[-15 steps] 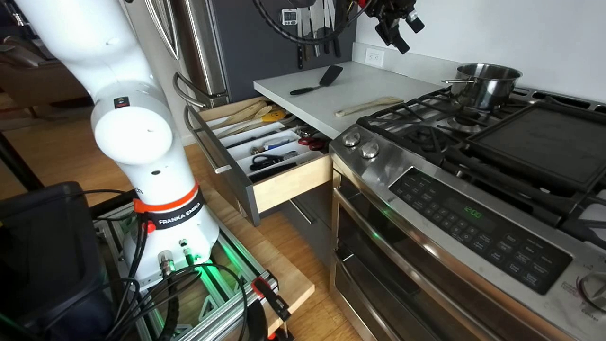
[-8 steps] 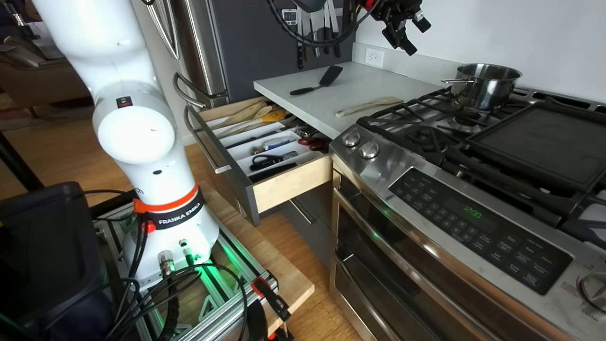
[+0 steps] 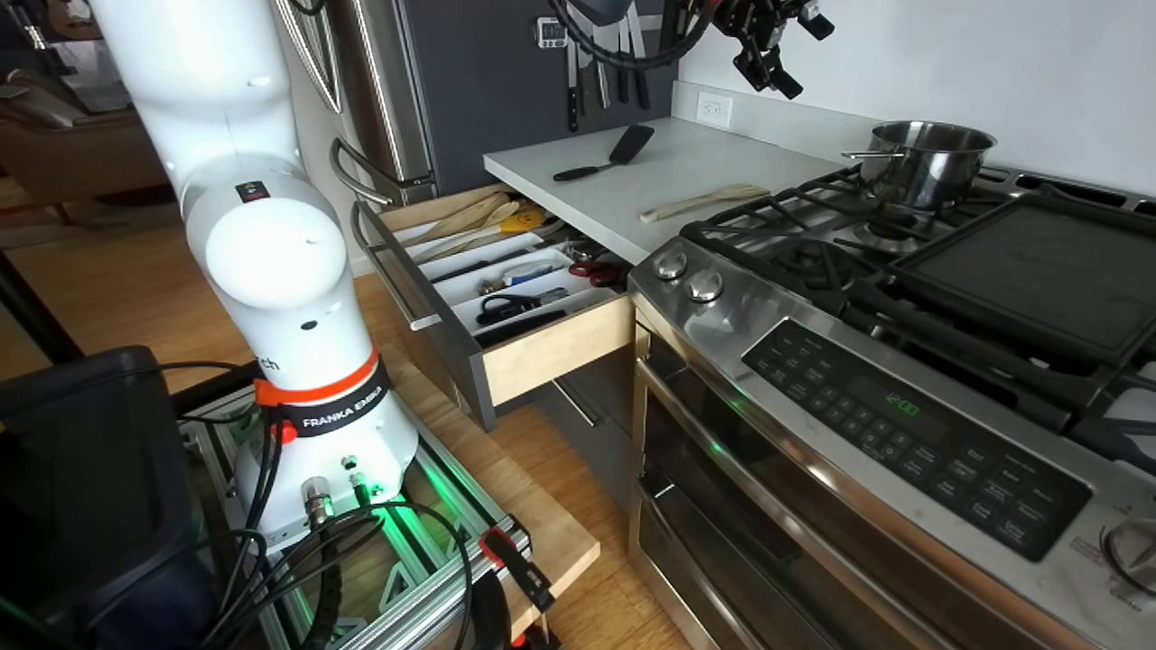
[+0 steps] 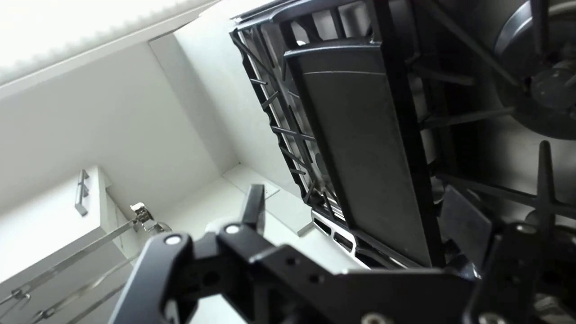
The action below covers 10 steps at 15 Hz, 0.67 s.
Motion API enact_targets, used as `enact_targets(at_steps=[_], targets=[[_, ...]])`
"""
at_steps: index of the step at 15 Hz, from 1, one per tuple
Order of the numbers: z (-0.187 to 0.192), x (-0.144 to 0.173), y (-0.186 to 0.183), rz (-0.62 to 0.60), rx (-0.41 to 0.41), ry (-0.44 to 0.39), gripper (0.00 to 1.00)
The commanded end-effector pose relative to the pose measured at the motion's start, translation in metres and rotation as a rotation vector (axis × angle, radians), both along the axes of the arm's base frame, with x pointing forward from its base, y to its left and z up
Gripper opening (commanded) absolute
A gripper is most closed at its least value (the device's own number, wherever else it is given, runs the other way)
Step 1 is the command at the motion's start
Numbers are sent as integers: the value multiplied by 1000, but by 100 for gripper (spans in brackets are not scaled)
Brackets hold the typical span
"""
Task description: Move the pot to the plate in front
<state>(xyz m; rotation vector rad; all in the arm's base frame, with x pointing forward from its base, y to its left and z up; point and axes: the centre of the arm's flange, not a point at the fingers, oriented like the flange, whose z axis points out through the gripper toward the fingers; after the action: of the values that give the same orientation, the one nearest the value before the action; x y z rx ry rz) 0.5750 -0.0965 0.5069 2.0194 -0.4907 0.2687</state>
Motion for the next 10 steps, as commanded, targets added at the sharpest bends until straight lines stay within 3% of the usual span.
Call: enact_targets(at_steps=[1, 10], targets=[[-16, 41, -1, 26, -68, 103, 100], [-91, 105, -27, 12, -52, 165, 100]])
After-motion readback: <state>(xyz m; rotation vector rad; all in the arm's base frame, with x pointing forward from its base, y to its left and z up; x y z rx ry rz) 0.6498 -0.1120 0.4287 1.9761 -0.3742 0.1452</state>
